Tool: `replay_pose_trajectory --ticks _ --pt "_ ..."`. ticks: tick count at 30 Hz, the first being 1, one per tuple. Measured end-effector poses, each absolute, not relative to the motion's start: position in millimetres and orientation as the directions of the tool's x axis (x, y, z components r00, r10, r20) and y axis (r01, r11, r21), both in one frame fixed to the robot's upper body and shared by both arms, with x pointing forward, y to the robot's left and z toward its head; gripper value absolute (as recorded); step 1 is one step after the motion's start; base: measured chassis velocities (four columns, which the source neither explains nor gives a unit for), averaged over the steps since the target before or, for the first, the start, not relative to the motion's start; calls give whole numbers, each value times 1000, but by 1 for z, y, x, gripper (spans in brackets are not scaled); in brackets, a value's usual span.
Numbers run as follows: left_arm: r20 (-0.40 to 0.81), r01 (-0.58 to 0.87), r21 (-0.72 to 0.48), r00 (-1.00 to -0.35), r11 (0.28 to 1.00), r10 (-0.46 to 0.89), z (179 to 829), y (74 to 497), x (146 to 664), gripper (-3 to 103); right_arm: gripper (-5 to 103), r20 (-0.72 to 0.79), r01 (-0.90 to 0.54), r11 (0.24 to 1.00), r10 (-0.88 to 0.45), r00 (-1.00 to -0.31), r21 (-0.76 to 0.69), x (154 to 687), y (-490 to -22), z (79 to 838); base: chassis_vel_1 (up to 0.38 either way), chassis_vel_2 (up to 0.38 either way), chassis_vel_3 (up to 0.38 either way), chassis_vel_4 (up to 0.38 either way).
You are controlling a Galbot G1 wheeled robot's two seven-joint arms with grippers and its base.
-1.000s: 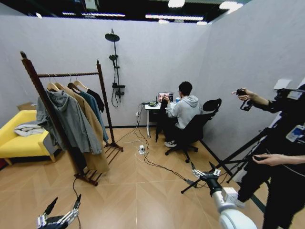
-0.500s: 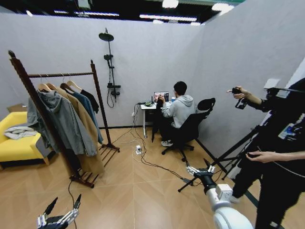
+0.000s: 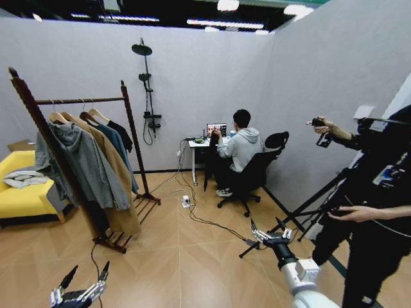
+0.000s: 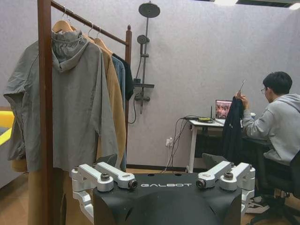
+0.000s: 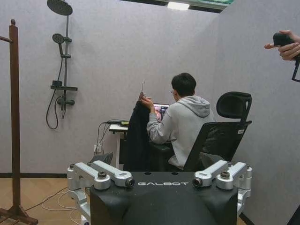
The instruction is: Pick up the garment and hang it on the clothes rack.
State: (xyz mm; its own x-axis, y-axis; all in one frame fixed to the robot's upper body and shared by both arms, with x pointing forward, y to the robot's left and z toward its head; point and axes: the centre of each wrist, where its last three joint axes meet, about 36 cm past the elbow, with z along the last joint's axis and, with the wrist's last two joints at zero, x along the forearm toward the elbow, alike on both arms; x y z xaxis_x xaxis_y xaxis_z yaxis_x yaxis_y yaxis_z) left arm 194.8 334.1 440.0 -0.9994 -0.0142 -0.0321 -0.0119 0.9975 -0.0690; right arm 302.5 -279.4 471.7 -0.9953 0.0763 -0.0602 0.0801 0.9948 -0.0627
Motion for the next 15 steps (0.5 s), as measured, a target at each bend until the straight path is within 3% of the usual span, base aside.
replay_pose_trajectory --ticks 15 --pt "-32 -12 -69 -999 998 -14 440 334 195 100 100 -61 82 996 80 -995 -35 307 -269 473 0 0 0 0"
